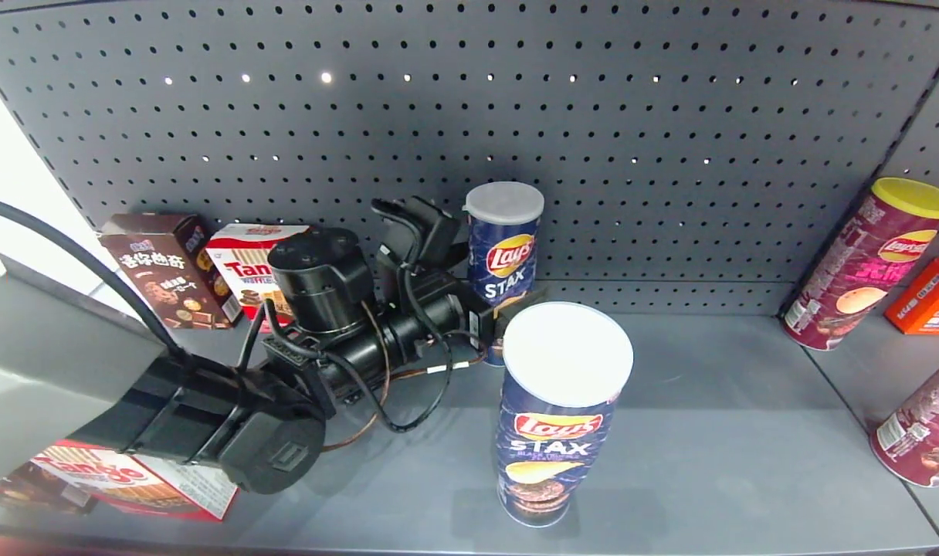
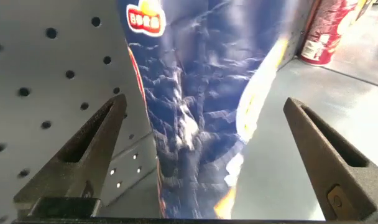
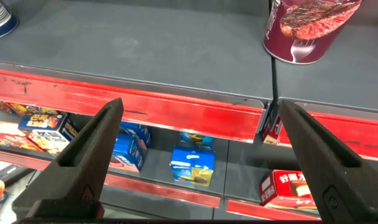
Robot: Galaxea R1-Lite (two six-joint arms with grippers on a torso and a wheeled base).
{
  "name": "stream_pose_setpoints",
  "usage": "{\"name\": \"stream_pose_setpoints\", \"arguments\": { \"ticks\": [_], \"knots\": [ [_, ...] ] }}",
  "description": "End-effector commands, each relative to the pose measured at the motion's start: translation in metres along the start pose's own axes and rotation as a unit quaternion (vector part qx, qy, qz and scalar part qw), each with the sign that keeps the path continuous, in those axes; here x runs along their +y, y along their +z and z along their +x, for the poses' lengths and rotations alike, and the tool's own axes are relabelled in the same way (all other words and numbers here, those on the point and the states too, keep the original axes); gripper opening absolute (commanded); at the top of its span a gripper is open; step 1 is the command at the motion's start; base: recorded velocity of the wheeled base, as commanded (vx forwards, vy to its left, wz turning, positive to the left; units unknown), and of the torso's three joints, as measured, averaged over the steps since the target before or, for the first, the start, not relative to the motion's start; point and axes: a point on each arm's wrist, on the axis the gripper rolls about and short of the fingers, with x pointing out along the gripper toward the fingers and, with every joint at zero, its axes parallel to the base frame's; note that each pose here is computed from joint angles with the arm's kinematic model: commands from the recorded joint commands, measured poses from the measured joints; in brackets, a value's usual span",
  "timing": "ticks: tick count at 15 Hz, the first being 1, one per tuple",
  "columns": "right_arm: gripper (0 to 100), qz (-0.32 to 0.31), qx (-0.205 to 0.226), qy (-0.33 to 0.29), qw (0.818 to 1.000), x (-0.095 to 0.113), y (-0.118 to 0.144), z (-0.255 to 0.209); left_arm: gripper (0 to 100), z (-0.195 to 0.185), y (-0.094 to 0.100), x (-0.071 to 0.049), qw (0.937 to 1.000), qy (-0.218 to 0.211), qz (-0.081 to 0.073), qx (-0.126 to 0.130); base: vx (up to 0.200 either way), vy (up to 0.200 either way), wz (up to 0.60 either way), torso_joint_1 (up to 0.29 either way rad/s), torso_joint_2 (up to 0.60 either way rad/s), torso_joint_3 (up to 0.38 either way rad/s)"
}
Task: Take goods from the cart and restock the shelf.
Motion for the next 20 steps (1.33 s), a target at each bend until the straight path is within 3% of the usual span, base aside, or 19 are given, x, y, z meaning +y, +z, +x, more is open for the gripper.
{"name": "stream_pose_setpoints", "arguments": {
  "ticks": [1, 6, 11, 14, 17, 18, 20],
  "knots": [
    [100, 0.000, 0.001, 0.001, 1.000, 0.000, 0.000, 0.000, 100, -0.019, 0.025, -0.003, 0.9998, 0.003, 0.005, -0.018, 0.000, 0.000, 0.00, 0.000, 0.00, 0.000],
    [100, 0.000, 0.001, 0.001, 1.000, 0.000, 0.000, 0.000, 100, -0.033, 0.046, -0.002, 0.9999, 0.014, 0.002, -0.006, 0.000, 0.000, 0.00, 0.000, 0.00, 0.000],
    [100, 0.000, 0.001, 0.001, 1.000, 0.000, 0.000, 0.000, 100, -0.044, 0.058, -0.002, 0.9986, 0.016, -0.012, 0.050, 0.000, 0.000, 0.00, 0.000, 0.00, 0.000],
    [100, 0.000, 0.001, 0.000, 1.000, 0.000, 0.000, 0.000, 100, -0.040, 0.063, 0.003, 0.9924, 0.052, -0.022, 0.109, 0.000, 0.000, 0.00, 0.000, 0.00, 0.000],
    [100, 0.000, 0.001, 0.001, 1.000, 0.000, 0.000, 0.000, 100, -0.037, 0.072, 0.011, 0.9895, 0.063, -0.025, 0.128, 0.000, 0.000, 0.00, 0.000, 0.00, 0.000],
    [100, 0.000, 0.001, 0.001, 1.000, 0.000, 0.000, 0.000, 100, -0.036, 0.074, 0.013, 0.9870, 0.072, -0.021, 0.142, 0.000, 0.000, 0.00, 0.000, 0.00, 0.000],
    [100, 0.000, 0.001, 0.001, 1.000, 0.000, 0.000, 0.000, 100, -0.039, 0.069, 0.020, 0.9816, 0.091, 0.002, 0.168, 0.000, 0.000, 0.00, 0.000, 0.00, 0.000]
  ]
}}
